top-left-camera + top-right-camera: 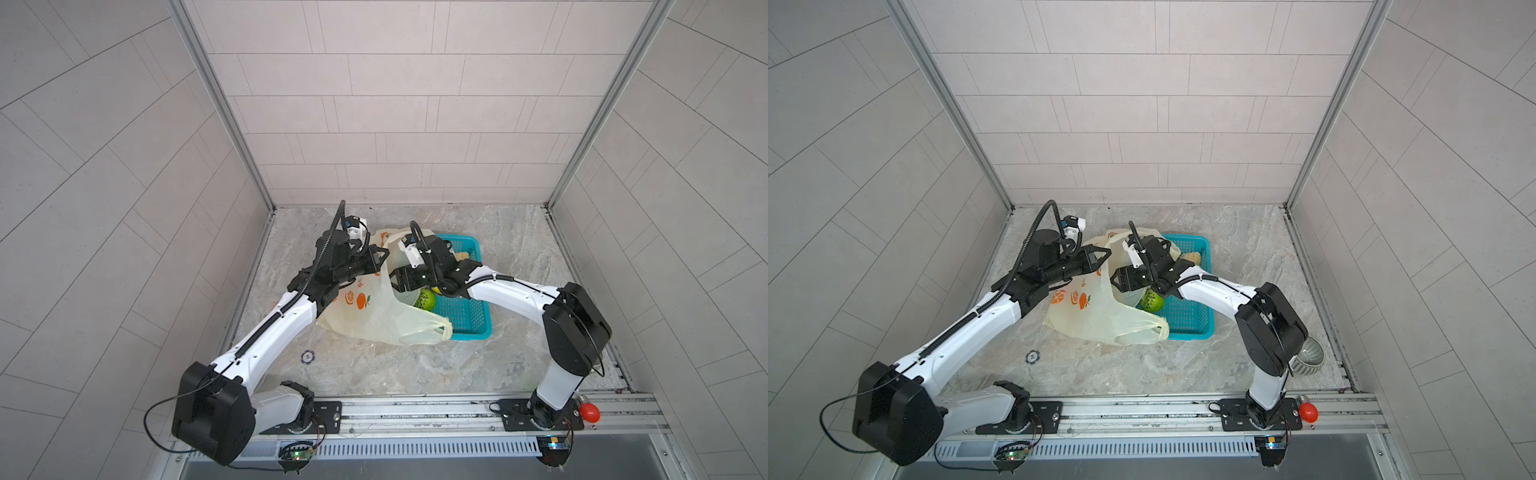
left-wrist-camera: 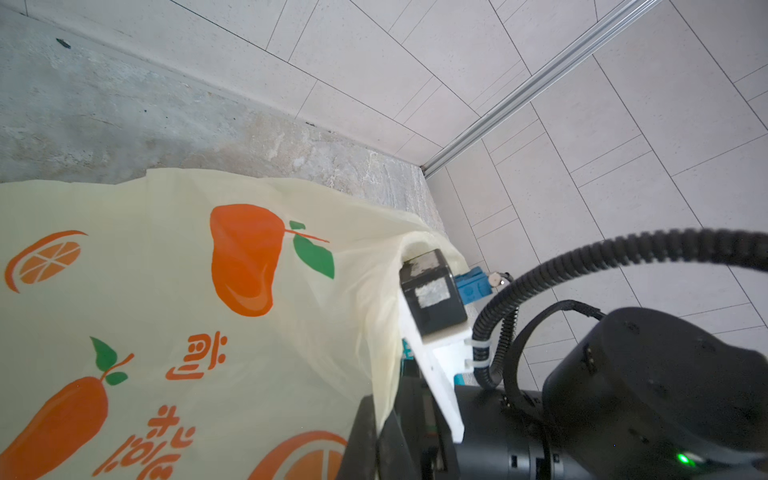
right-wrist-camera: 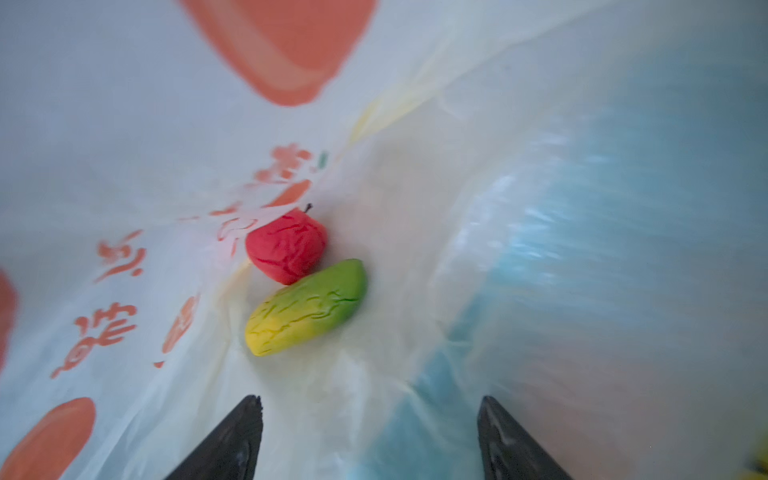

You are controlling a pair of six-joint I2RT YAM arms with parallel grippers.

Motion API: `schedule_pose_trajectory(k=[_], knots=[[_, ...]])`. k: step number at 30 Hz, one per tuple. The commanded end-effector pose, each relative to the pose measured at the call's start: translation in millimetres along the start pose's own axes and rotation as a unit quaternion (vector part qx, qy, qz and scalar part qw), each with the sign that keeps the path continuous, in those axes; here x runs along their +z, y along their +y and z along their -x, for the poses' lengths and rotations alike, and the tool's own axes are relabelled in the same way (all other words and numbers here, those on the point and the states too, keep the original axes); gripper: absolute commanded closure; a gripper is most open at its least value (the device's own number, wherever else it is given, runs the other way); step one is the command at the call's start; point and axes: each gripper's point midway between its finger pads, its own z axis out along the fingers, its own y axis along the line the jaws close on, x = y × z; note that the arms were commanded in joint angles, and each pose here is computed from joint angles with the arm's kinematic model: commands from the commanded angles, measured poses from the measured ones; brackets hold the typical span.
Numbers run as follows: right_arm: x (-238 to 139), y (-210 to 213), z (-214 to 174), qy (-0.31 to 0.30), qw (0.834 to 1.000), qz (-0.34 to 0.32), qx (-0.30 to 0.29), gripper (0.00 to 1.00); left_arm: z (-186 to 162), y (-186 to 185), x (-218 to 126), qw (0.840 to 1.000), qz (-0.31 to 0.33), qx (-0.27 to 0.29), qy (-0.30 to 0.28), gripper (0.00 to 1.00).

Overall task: Place the fruits into the plastic bag
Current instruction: 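Return the right gripper to the basket toward the remaining fruits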

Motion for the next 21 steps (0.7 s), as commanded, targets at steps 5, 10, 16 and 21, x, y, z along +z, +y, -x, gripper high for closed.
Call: schedule_pose_trajectory(k=[5,10,16,21], knots=[[-54,-35,19,-0.052,0.997,-0.065,0.003,0.22,11,0,-16,1.000,0.007,0.011,-0.016,1.00],[-82,-37,10,-0.054,0.997,-0.052,-0.001,0.22,14,7,-19,0.999,0.020,0.008,-0.024,1.00],[-113,-47,-2,-0.073,0.995,-0.060,0.014,0.22,23,5,-19,0.999,0.011,-0.002,-0.038,1.00],[-121,-58,-21,-0.066,0.994,-0.083,0.021,0.22,25,6,-16,0.999,0.010,-0.005,-0.041,1.00]])
